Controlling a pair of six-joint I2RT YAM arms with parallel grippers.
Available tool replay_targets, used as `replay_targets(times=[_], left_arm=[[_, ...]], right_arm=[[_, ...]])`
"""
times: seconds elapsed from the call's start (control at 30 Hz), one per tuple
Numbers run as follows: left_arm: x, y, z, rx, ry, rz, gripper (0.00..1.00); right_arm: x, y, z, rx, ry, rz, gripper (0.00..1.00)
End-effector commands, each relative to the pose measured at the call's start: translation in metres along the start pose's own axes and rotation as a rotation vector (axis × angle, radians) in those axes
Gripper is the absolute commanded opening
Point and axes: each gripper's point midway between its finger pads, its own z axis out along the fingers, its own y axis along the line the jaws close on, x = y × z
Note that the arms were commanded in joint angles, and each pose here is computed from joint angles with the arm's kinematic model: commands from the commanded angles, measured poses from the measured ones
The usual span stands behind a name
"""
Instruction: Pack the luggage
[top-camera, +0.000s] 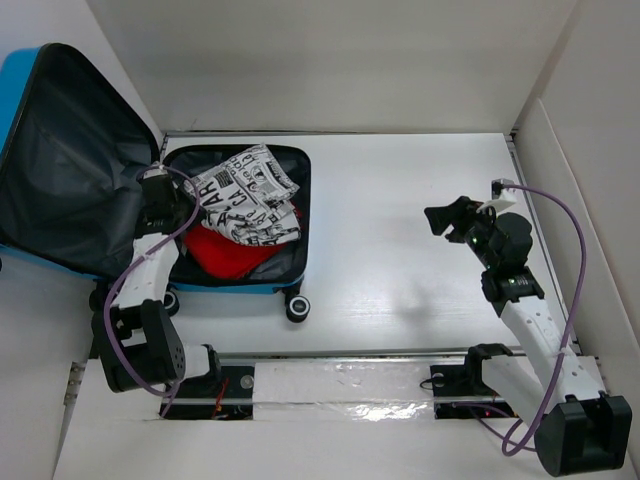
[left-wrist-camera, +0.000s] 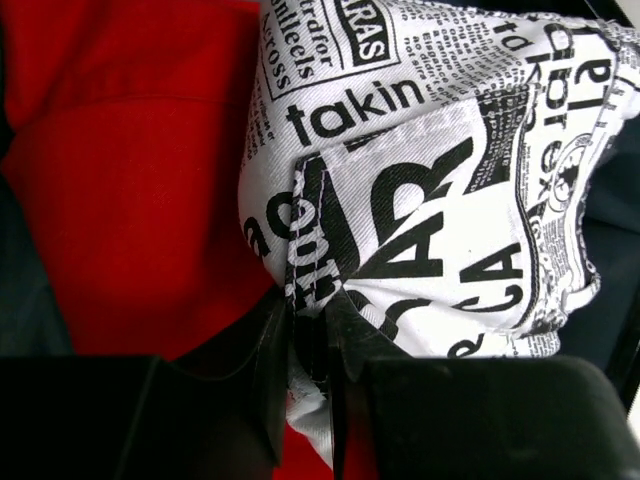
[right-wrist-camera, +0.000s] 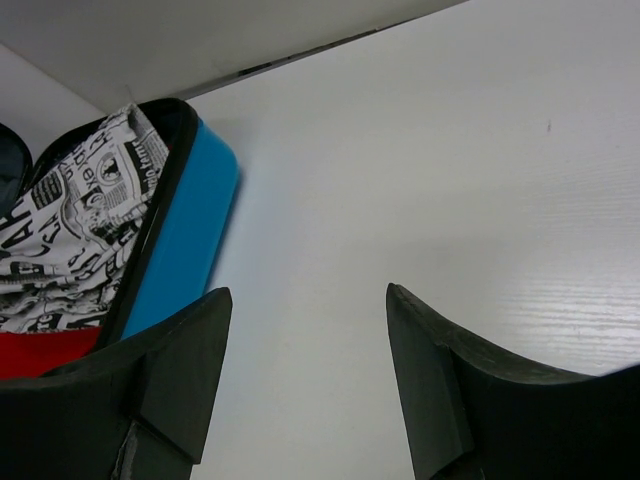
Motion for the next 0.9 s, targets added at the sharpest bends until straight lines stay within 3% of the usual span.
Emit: replay_targets(times=[0.0,0.37,0.4,0.43,0.53,0.57,0.67,0.7,0.73,0.8,0.87], left_arm=[[-0.027,0.019,-0.019,-0.123,-0.097,0.020,0.00],[-0.012,0.019,-0.055,-0.064,-0.133,0.012,0.00],[-0.008,0.019,-0.056,-0.061,-0.124,0.012,0.06],[-0.005,0.021,-0.055,-0.065,-0.115,0.012,0.33],[-0.005,0.012,-0.058,-0.046,-0.110,0.026,0.70],[-0.007,0.010,-0.061,-0.041,-0.116,0.026,0.74],[-0.024,-0.014,-0.082,0.057,-0.179,0.028,0.76],[-0.031,-0.028,-0.099,0.117,-0.225,0.032,0.76],[-0.033,-0.046,-0.114,0.215,-0.231,0.034,0.73],[-0.043,-0.078,-0.145,0.376,-0.297,0.052,0.66],[-0.053,-0.110,-0.194,0.571,-0.376,0.077,0.47]], right_arm=[[-0.010,0.011,0.000,-0.054,-0.024,-0.027,0.69],[-0.004,0.018,0.008,-0.058,0.004,-0.054,0.69],[0.000,0.024,0.008,-0.069,0.015,-0.060,0.69],[-0.001,0.024,0.009,-0.060,0.010,-0.070,0.69],[0.004,0.037,0.013,-0.083,0.025,-0.105,0.67],[0.010,0.040,0.016,-0.095,0.046,-0.118,0.64],[0.028,0.067,0.025,-0.165,0.110,-0.188,0.39],[0.034,0.074,0.027,-0.184,0.128,-0.205,0.19],[0.039,0.082,0.028,-0.207,0.138,-0.237,0.10],[0.054,0.111,0.031,-0.285,0.162,-0.270,0.00],[0.069,0.139,0.029,-0.364,0.188,-0.301,0.00]])
